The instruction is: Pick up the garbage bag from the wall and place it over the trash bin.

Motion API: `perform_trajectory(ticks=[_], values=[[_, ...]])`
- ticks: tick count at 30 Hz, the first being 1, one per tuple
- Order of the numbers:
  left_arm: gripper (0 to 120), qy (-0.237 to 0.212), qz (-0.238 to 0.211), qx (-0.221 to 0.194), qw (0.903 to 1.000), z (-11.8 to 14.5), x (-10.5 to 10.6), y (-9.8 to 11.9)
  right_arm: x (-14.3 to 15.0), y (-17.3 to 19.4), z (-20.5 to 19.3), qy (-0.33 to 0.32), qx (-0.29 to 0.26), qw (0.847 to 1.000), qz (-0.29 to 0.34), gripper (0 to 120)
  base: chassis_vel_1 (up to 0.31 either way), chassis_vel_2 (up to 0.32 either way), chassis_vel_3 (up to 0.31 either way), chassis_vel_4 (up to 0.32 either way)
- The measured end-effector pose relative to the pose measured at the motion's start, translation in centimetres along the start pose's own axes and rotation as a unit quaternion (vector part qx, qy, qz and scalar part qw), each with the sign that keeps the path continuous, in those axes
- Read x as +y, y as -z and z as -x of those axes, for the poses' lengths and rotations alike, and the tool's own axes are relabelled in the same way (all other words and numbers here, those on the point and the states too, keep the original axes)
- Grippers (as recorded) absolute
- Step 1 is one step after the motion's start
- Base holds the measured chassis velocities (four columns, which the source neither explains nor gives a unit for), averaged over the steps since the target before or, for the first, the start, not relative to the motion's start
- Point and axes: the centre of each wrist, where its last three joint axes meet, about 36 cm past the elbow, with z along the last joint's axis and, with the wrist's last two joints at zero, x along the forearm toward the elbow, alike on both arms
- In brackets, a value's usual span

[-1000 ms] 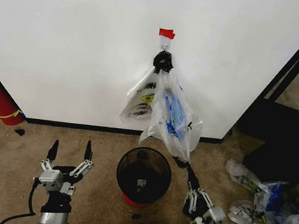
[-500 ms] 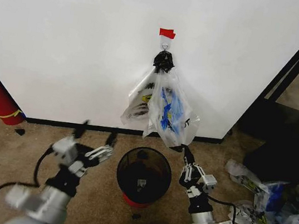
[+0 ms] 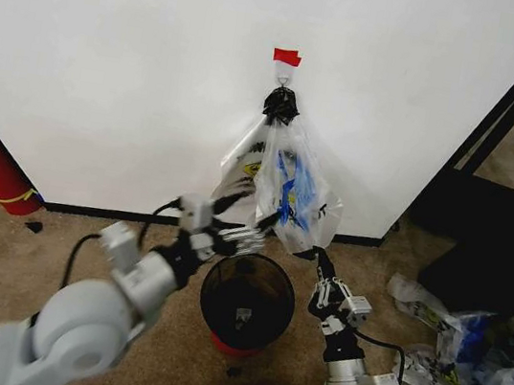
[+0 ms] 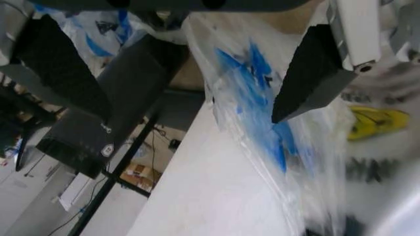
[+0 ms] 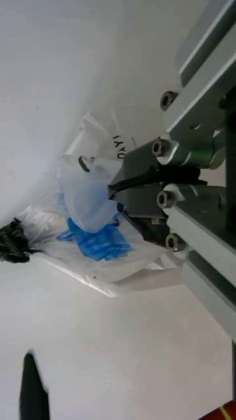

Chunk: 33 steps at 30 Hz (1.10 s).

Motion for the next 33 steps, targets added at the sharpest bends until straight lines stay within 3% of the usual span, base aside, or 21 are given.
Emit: perform_trajectory(ticks=[6,16,19,26,33], values=[[93,-0.001,-0.027,0.020,0.9994,3.2,0.8,0.0,-0.4,0.0,-0.5,-0.005,0.003,1.000,-0.005,0,0.000,0.000,0.000,0.000],[88,0.021,-0.005,0.068,0.9975,7.1,1.6,-2.5,-0.6,0.0,-0.7,-0.007,0.002,1.000,-0.007,0,0.000,0.000,0.000,0.000],[77,0.035,0.006,0.073,0.9967,8.2,1.9,-2.6,-0.6,-0.1,-1.0,-0.008,0.001,1.000,-0.007,0,0.000,0.000,0.000,0.000],[68,0.051,0.004,0.078,0.9957,8.5,2.2,-2.6,-0.6,-0.1,-1.1,-0.007,0.000,1.000,-0.007,0,0.000,0.000,0.000,0.000],[43,0.054,0.002,0.087,0.9948,8.9,2.1,-3.2,-0.7,0.0,-0.9,-0.006,-0.002,1.000,-0.008,0,0.000,0.000,0.000,0.000]])
